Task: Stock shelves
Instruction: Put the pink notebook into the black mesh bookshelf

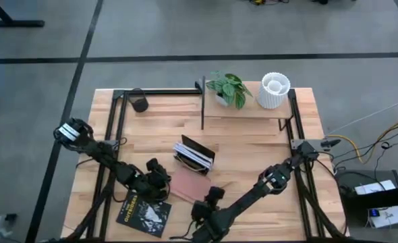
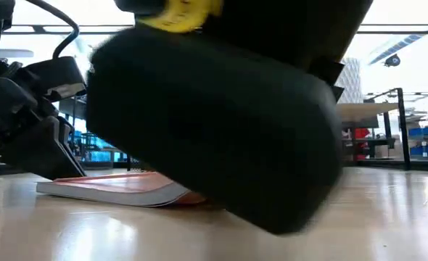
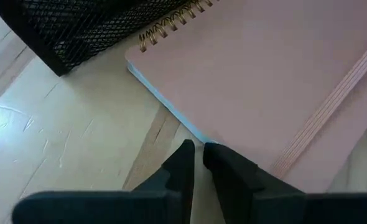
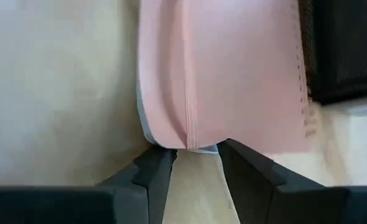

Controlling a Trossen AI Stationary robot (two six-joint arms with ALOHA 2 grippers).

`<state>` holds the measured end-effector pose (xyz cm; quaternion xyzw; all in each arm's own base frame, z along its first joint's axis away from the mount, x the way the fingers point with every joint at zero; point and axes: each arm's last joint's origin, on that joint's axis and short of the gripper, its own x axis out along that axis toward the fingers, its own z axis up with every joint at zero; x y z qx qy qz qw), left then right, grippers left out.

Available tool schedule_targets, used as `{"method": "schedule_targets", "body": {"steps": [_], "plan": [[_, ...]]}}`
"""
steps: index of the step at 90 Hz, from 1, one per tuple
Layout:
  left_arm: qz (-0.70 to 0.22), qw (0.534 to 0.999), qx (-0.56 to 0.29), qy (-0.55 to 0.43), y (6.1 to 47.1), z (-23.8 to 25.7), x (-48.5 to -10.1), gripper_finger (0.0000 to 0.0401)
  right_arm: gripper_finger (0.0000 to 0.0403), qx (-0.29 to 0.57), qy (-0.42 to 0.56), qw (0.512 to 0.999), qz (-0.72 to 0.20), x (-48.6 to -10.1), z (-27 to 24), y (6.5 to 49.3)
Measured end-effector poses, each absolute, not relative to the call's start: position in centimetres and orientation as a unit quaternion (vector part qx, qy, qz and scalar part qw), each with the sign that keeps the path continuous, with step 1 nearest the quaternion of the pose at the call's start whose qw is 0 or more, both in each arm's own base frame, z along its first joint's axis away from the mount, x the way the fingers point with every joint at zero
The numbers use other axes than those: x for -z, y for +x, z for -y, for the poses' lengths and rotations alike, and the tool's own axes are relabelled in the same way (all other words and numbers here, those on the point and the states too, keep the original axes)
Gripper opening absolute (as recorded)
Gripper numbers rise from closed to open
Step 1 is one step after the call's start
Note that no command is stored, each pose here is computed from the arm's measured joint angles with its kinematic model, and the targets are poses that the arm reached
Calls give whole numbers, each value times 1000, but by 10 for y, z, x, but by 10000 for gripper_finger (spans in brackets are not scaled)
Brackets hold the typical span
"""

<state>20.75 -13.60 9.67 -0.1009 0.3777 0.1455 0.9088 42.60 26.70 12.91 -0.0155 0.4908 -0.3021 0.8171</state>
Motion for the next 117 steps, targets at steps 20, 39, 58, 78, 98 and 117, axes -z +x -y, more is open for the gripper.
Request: {"method": "schedule_targets", "body": {"steps": [20, 39, 58, 78, 98, 117], "plan": [[-376, 910, -144, -103, 208, 136, -97, 42, 182, 316, 5, 818, -481, -129, -267, 426], [-375, 910, -144, -104, 209, 137, -98, 42, 218, 368, 61, 817, -441, -130, -266, 424], [-374, 910, -143, -106, 209, 137, -98, 42, 213, 379, 49, 816, -435, -131, -267, 420], [-373, 910, -143, -111, 209, 137, -98, 43, 212, 414, 100, 804, -414, -131, -266, 417], [-373, 910, -143, -113, 209, 137, -98, 43, 237, 433, 124, 798, -400, -130, -262, 419], [-374, 909, -144, -112, 209, 137, -98, 43, 264, 422, 90, 801, -415, -129, -256, 422]]}}
